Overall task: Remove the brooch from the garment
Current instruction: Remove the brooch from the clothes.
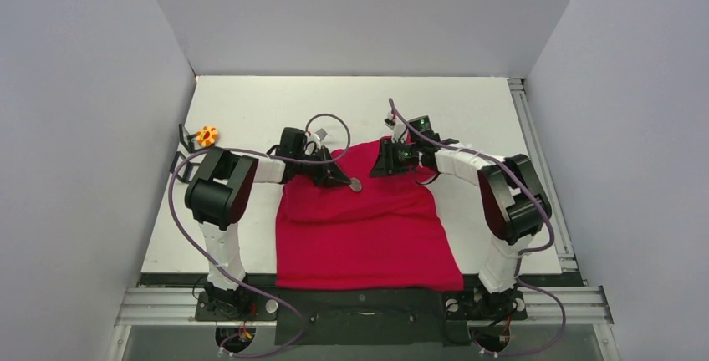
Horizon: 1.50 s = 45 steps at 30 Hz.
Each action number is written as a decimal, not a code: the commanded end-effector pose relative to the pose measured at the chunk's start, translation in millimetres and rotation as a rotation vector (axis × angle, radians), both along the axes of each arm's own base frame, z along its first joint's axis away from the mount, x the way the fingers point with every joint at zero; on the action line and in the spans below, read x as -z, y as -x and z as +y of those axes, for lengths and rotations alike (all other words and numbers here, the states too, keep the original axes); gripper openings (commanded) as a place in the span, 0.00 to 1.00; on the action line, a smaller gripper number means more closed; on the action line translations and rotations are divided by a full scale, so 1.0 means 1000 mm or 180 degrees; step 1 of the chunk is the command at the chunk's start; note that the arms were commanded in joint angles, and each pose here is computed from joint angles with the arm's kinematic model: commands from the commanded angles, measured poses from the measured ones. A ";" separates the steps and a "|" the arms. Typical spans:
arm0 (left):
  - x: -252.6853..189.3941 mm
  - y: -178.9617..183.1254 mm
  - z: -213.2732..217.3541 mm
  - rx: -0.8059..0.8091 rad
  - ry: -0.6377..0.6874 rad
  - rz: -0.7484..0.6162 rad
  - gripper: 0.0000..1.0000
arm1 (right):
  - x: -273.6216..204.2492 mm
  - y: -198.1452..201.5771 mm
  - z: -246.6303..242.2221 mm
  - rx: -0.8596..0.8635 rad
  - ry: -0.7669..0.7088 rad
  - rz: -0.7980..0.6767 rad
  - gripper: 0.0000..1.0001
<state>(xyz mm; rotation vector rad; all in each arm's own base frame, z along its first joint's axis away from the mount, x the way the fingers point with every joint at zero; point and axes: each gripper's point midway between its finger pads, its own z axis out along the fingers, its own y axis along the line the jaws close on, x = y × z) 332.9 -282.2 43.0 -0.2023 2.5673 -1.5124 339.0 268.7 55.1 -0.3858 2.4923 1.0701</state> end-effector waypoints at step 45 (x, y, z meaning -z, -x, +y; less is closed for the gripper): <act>-0.037 0.009 -0.012 -0.0206 0.0801 0.1356 0.00 | -0.044 0.008 0.032 -0.1560 0.1186 -0.3360 0.20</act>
